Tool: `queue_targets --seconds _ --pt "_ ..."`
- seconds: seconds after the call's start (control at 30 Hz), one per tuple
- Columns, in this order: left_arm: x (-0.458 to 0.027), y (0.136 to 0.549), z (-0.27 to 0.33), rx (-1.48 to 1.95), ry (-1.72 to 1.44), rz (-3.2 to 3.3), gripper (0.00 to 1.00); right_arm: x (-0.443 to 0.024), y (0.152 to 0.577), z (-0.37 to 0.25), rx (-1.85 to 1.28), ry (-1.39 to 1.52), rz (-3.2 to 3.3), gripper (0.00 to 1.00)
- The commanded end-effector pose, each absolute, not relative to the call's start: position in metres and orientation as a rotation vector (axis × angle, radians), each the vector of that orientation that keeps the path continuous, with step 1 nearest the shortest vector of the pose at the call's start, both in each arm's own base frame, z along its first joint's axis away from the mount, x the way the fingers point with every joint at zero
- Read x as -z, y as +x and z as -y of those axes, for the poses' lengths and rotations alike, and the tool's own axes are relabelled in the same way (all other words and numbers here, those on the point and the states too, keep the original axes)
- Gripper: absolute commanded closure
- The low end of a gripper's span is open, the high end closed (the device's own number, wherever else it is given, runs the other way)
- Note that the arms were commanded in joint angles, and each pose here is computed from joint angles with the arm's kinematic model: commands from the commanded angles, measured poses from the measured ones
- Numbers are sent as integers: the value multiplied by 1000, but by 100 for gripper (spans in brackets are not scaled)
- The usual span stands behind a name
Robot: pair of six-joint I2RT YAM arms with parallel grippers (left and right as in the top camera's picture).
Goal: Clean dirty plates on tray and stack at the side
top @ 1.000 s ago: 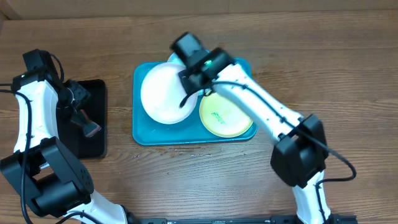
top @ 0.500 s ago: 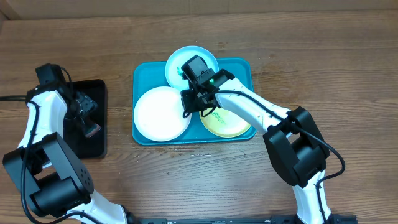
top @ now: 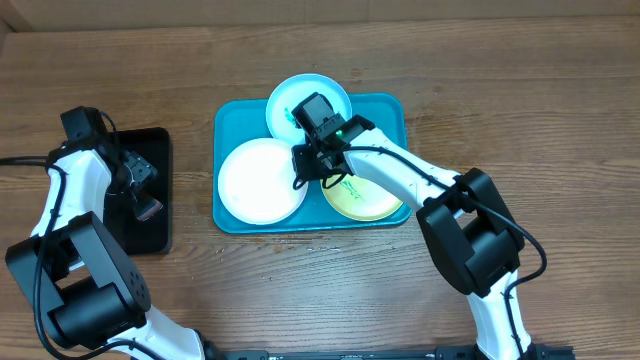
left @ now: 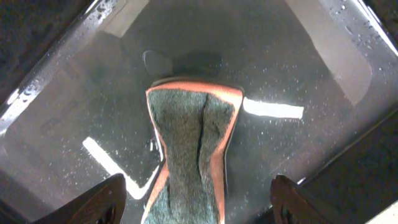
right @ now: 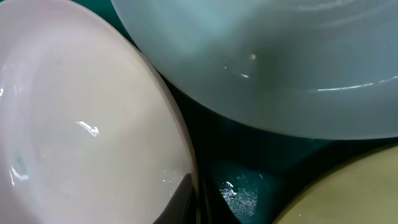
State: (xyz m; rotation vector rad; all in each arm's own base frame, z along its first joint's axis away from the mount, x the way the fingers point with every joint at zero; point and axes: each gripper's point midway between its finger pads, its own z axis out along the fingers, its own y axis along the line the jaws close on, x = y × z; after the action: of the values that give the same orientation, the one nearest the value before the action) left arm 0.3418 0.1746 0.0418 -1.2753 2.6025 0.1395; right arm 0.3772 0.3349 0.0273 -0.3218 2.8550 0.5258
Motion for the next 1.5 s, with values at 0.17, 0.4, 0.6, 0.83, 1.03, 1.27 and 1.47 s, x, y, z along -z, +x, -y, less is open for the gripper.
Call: queue_targets --seconds 0.17,0.4,0.6,0.83,1.03,1.27,1.47 --pt "-24 334 -181 -194 -1305 -2613 32 -13 365 -335 -498 -261 -2912 96" --pt "-8 328 -180 -199 -1330 -2656 30 -7 365 -342 -508 -270 -2903 96" --pt "-8 329 -181 -205 -1319 -2657 78 -7 366 -341 -499 -271 -2898 96" --pt "-31 335 -189 -244 -1307 -2647 96 -7 366 -341 -499 -274 -2898 96" --pt "-86 344 -182 -161 -1263 -2664 96 -7 368 -339 -474 -267 -2890 96" --pt "-115 375 -104 401 -799 -2748 96 -5 380 -327 -358 -239 -2851 96" --pt "-117 386 -32 600 -401 -2799 96 -6 380 -327 -360 -239 -2850 96"
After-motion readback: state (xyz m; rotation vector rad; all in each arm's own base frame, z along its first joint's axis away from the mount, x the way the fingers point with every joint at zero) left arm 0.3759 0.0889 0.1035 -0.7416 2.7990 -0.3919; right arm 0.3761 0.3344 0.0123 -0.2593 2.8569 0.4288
